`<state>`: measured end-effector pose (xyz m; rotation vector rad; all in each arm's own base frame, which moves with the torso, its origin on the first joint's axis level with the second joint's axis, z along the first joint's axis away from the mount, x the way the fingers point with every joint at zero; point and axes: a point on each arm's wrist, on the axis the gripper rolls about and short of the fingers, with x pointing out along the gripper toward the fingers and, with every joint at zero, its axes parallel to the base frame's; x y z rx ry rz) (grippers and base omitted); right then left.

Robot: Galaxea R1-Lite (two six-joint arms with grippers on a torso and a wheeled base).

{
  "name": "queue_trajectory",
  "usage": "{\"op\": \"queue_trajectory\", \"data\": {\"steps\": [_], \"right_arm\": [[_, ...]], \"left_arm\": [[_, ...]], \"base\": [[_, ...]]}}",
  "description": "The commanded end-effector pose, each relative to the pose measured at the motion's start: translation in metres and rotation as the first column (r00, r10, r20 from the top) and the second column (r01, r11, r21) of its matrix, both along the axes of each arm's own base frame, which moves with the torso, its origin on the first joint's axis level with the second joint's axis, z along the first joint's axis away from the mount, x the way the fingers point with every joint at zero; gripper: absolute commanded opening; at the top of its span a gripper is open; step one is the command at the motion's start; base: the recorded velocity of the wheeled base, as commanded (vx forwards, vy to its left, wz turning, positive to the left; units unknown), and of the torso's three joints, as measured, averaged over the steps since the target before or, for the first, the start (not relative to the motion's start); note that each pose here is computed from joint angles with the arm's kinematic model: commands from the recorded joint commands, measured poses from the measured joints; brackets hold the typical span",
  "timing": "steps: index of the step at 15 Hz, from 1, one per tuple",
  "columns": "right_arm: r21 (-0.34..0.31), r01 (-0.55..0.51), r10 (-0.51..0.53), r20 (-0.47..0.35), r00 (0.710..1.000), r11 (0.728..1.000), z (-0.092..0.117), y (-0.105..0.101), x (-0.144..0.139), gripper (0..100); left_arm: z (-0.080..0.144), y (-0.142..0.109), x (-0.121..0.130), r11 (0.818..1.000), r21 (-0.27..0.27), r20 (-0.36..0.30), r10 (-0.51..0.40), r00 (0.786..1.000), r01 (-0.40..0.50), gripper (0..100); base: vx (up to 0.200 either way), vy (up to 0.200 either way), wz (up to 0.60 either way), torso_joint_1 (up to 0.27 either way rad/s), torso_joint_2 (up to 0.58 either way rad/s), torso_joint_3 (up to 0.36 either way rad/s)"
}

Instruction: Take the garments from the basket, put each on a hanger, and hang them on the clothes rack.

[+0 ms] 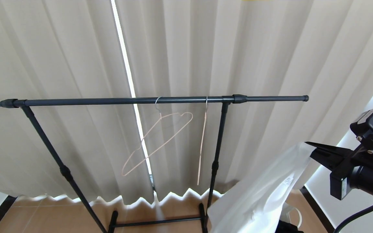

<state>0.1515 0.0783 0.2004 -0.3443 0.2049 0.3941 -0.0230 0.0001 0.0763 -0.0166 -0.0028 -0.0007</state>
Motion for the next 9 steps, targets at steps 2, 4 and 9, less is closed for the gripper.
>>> {"op": "queue_trajectory", "data": {"steps": [2,4,9], "right_arm": [[0.002,0.000,0.000,0.005,1.000,1.000,0.0010,-0.0002,-0.0004,0],[0.002,0.000,0.000,0.008,1.000,1.000,0.0013,-0.0007,-0.0013,0],[0.004,0.000,0.000,0.009,1.000,1.000,0.0017,-0.0007,-0.0012,0]], "left_arm": [[0.0000,0.0000,0.0000,1.000,0.001,0.000,0.001,1.000,-0.001,100],[0.0000,0.0000,0.0000,1.000,0.001,0.000,0.001,1.000,-0.001,100],[0.0000,0.0000,0.0000,1.000,0.001,0.000,0.001,1.000,-0.001,100]], "base": [[0.000,0.200,0.00,-0.012,0.00,0.005],[0.000,0.200,0.00,-0.005,-0.01,0.002],[-0.120,0.120,0.00,0.007,0.00,0.002]]}}
